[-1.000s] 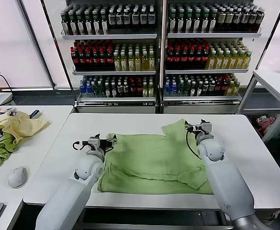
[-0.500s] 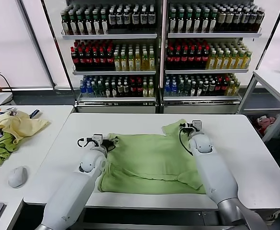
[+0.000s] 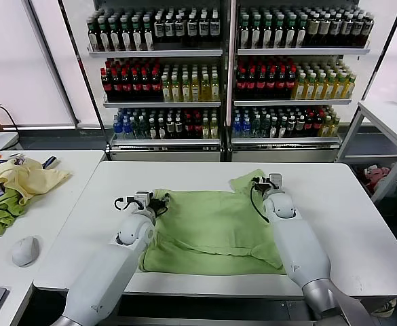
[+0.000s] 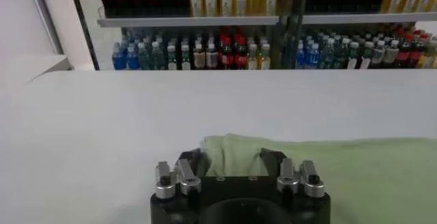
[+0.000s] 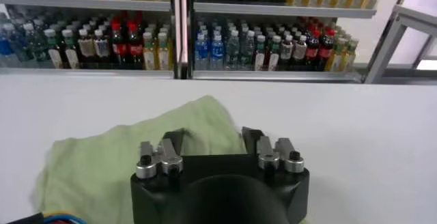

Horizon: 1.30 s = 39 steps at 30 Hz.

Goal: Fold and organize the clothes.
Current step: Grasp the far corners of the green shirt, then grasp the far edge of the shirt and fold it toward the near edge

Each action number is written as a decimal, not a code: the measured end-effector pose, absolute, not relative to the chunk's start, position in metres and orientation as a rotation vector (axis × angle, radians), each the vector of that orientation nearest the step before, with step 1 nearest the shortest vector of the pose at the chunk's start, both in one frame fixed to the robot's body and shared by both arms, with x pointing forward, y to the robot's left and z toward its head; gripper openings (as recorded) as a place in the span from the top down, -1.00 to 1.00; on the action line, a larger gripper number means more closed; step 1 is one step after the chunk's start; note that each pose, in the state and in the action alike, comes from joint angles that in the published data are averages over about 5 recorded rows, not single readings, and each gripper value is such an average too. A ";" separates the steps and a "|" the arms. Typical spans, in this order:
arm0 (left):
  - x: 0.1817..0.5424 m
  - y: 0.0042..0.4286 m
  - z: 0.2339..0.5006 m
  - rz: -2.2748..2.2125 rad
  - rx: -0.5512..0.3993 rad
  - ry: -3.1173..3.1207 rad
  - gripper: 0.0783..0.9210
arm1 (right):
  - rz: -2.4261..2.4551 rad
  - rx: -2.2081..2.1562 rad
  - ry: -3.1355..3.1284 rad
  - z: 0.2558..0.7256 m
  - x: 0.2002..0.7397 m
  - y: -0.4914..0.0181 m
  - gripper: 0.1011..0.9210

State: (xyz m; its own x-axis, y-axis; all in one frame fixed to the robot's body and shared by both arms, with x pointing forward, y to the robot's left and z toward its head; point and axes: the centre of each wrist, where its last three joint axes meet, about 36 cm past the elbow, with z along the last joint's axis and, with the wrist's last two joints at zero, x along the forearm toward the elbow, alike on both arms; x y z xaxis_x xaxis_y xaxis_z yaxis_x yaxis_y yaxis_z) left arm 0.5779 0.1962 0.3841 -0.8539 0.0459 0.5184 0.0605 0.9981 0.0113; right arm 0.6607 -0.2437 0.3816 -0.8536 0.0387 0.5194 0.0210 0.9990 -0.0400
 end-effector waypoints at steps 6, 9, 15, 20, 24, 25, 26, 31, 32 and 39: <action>0.574 0.202 0.381 -0.018 -0.087 -2.601 0.31 | 0.027 -0.020 -2.593 0.380 0.654 -0.246 0.41; 0.571 0.204 0.380 0.000 -0.091 -2.609 0.52 | 0.011 -0.014 -2.602 0.380 0.649 -0.248 0.57; 0.562 0.212 0.384 0.045 -0.096 -2.639 0.90 | -0.035 0.003 -2.641 0.387 0.632 -0.253 0.88; 0.548 0.216 0.395 0.078 -0.117 -2.684 0.97 | -0.069 0.027 -2.689 0.402 0.613 -0.259 0.96; 0.533 0.217 0.406 0.100 -0.148 -2.717 0.97 | -0.092 0.051 -2.740 0.420 0.594 -0.265 0.96; 0.529 0.217 0.410 0.105 -0.157 -2.725 0.97 | -0.096 0.057 -2.752 0.424 0.589 -0.266 0.96; 0.525 0.217 0.413 0.109 -0.167 -2.732 0.97 | -0.101 0.062 -2.764 0.428 0.584 -0.268 0.96; 0.501 0.215 0.427 0.125 -0.215 -2.762 0.97 | -0.116 0.088 -2.820 0.448 0.556 -0.277 0.96; 0.496 0.215 0.429 0.127 -0.224 -2.766 0.97 | -0.117 0.092 -2.830 0.451 0.550 -0.279 0.96; 0.462 0.215 0.441 0.142 -0.285 -2.773 0.97 | -0.113 0.105 -2.873 0.464 0.503 -0.295 0.96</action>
